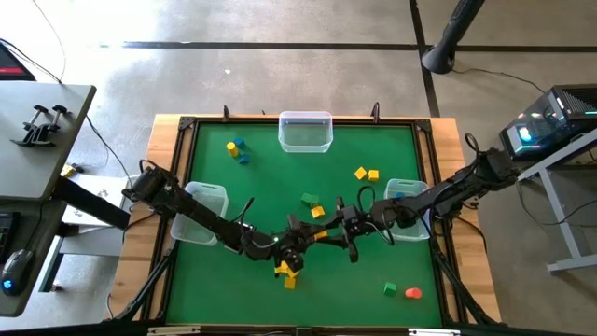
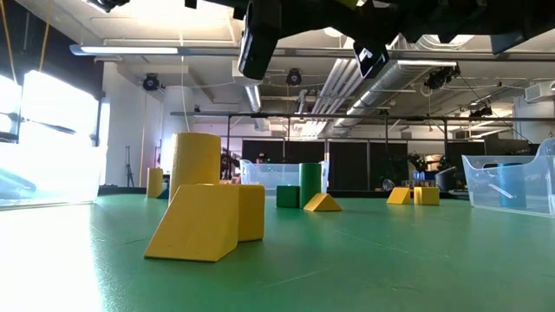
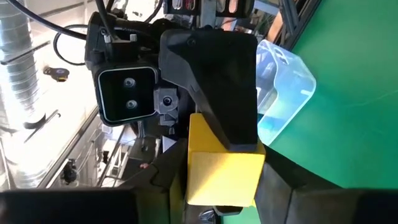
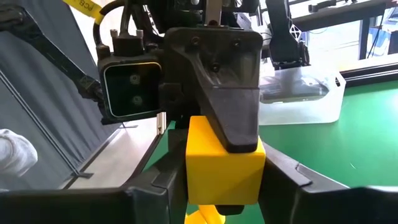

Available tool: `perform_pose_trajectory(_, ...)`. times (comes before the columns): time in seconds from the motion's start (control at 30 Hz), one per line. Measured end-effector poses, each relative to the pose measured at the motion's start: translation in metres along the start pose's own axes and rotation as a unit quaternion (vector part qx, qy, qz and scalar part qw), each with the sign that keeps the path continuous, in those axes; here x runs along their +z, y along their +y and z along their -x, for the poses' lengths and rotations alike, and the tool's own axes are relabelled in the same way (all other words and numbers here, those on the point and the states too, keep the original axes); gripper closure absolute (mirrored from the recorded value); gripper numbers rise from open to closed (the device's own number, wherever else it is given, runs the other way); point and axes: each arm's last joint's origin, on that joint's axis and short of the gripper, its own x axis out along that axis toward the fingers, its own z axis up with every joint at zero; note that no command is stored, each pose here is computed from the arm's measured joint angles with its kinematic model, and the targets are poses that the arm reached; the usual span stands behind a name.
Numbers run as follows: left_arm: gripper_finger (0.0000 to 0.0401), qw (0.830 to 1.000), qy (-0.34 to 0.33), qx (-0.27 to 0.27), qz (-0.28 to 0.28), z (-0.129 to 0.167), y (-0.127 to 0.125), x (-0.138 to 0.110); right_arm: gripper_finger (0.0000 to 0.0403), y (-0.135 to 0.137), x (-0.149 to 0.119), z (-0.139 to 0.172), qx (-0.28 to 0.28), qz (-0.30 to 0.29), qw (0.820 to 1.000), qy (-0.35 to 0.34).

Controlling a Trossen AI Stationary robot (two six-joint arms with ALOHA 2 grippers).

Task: Sort blocks by size
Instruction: Put the yellow square block into the left transparent bin

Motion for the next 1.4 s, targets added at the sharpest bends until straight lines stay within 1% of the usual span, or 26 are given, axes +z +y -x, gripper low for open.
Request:
perform_pose_trajectory(0.13, 0.0278, 1.000, 0.000, 0.000, 0.003, 0.000, 0.000, 0.000, 0.0258, 0.000, 0.000, 0.000, -0.007, -0.004, 1.000, -0.001)
perform_pose_trajectory(0.23, 0.0285, 1.000, 0.008, 0.002, 0.017, 0.000, 0.000, 0.000, 0.0257, -0.006, 0.000, 0.000, -0.021, -0.035, 0.999, 0.001)
perform_pose_trajectory(0.3, 0.0295, 0.999, 0.029, 0.009, 0.033, 0.001, 0.000, -0.002, 0.0252, -0.012, 0.000, 0.000, -0.032, -0.052, 0.998, 0.006)
perform_pose_trajectory(0.37, 0.0296, 0.996, 0.062, 0.023, 0.051, 0.002, -0.001, -0.002, 0.0243, -0.019, 0.000, -0.001, -0.048, -0.050, 0.997, 0.015)
perform_pose_trajectory(0.43, 0.0296, 0.991, 0.110, 0.044, 0.064, 0.006, -0.001, -0.002, 0.0233, -0.027, -0.001, 0.000, -0.068, -0.053, 0.996, 0.024)
perform_pose_trajectory(0.57, 0.0296, 0.970, 0.201, 0.091, 0.098, 0.018, 0.005, 0.000, 0.0226, -0.040, -0.005, 0.001, -0.114, -0.053, 0.991, 0.036)
perform_pose_trajectory(0.67, 0.0296, 0.957, 0.250, 0.104, 0.104, 0.029, 0.007, -0.002, 0.0226, -0.039, 0.000, 0.001, -0.117, -0.054, 0.992, 0.014)
perform_pose_trajectory(0.73, 0.0296, 0.951, 0.253, 0.110, 0.139, 0.035, 0.016, -0.004, 0.0225, -0.039, -0.002, 0.001, -0.121, -0.052, 0.991, 0.022)
perform_pose_trajectory(0.8, 0.0296, 0.942, 0.240, 0.111, 0.207, 0.044, 0.031, -0.008, 0.0225, -0.038, -0.002, 0.001, -0.122, -0.050, 0.991, 0.021)
perform_pose_trajectory(0.83, 0.0296, 0.936, 0.226, 0.096, 0.252, 0.048, 0.040, -0.011, 0.0225, -0.037, -0.002, 0.001, -0.118, -0.051, 0.992, 0.018)
perform_pose_trajectory(0.87, 0.0296, 0.928, 0.211, 0.063, 0.301, 0.051, 0.047, -0.017, 0.0225, -0.036, -0.002, 0.001, -0.115, -0.050, 0.992, 0.019)
perform_pose_trajectory(0.9, 0.0296, 0.912, 0.199, 0.015, 0.357, 0.053, 0.054, -0.024, 0.0225, -0.034, -0.002, 0.001, -0.112, -0.050, 0.992, 0.021)
perform_pose_trajectory(0.93, 0.0296, 0.889, 0.199, -0.032, 0.411, 0.054, 0.061, -0.033, 0.0225, -0.033, -0.003, 0.001, -0.110, -0.049, 0.992, 0.025)
perform_pose_trajectory(0.97, 0.0296, 0.860, 0.211, -0.068, 0.459, 0.055, 0.068, -0.044, 0.0225, -0.032, -0.004, 0.001, -0.109, -0.049, 0.992, 0.027)
perform_pose_trajectory(1.0, 0.0296, 0.832, 0.233, -0.086, 0.496, 0.057, 0.072, -0.054, 0.0225, -0.031, -0.004, 0.000, -0.107, -0.047, 0.993, 0.027)
perform_pose_trajectory(1.03, 0.0296, 0.810, 0.266, -0.093, 0.515, 0.061, 0.076, -0.064, 0.0225, -0.031, -0.004, 0.000, -0.106, -0.043, 0.993, 0.027)
perform_pose_trajectory(1.07, 0.0296, 0.792, 0.302, -0.095, 0.523, 0.066, 0.076, -0.073, 0.0225, -0.030, -0.004, 0.000, -0.104, -0.038, 0.993, 0.027)
perform_pose_trajectory(1.13, 0.0296, 0.746, 0.381, -0.106, 0.536, 0.077, 0.077, -0.092, 0.0224, -0.029, -0.005, 0.000, -0.103, -0.035, 0.994, 0.029)
perform_pose_trajectory(1.23, 0.0296, 0.652, 0.511, -0.107, 0.550, 0.096, 0.081, -0.120, 0.0224, -0.028, -0.005, 0.001, -0.103, -0.034, 0.994, 0.032)
perform_pose_trajectory(1.33, 0.0296, 0.564, 0.632, -0.097, 0.523, 0.116, 0.079, -0.141, 0.0224, -0.028, -0.007, 0.001, -0.105, -0.031, 0.993, 0.039)
perform_pose_trajectory(1.4, 0.0296, 0.511, 0.690, -0.089, 0.504, 0.127, 0.077, -0.152, 0.0224, -0.028, -0.008, 0.001, -0.104, -0.023, 0.993, 0.044)
